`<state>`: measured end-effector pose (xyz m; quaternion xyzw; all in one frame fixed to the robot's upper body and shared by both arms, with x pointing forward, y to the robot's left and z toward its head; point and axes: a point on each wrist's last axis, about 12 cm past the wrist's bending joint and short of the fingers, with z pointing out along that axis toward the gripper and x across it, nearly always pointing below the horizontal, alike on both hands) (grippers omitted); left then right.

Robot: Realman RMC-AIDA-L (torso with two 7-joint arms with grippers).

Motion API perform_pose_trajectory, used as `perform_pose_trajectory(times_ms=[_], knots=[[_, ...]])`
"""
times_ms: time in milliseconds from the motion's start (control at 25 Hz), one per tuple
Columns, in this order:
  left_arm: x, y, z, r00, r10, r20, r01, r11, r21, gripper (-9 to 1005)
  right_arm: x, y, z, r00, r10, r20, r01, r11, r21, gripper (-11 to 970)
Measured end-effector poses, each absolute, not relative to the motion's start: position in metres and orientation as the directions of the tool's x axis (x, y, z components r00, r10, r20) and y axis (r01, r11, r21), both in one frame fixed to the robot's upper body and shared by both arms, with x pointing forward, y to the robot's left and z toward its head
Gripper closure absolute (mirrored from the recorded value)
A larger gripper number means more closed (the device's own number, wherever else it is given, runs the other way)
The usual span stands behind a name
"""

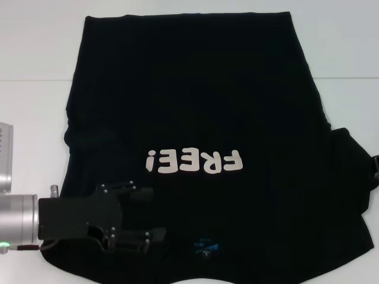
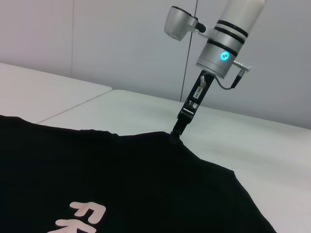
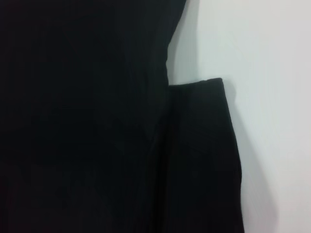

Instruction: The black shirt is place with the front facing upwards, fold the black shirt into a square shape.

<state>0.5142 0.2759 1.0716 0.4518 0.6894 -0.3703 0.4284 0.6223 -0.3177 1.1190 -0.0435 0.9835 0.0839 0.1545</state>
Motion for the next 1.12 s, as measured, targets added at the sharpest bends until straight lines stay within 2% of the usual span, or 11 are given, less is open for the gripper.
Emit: perform_pose_trajectory(times_ms=[200,760,1120], knots=[[0.514,0.278,1.072,-0.239,0.302,-0.923,0.935,0.327,-0.135,121,0.624,-0.319,1.123,-0.942,-0.057,-0.330,-0.110,0.983,0.144,897],[0.515,0.285,1.074,-0.267,0.289,-0.919,0.922,0.354,-0.157,120,0.630,-0.331,1.158,-0.888,-0.008,-0.459,-0.115,0.972,0.206,916],[0.515,0.286,1.074,-0.270,0.288,-0.919,0.920,0.359,-0.157,120,0.636,-0.310,1.171,-0.870,-0.071,-0.487,-0.211,0.948,0.240,915]])
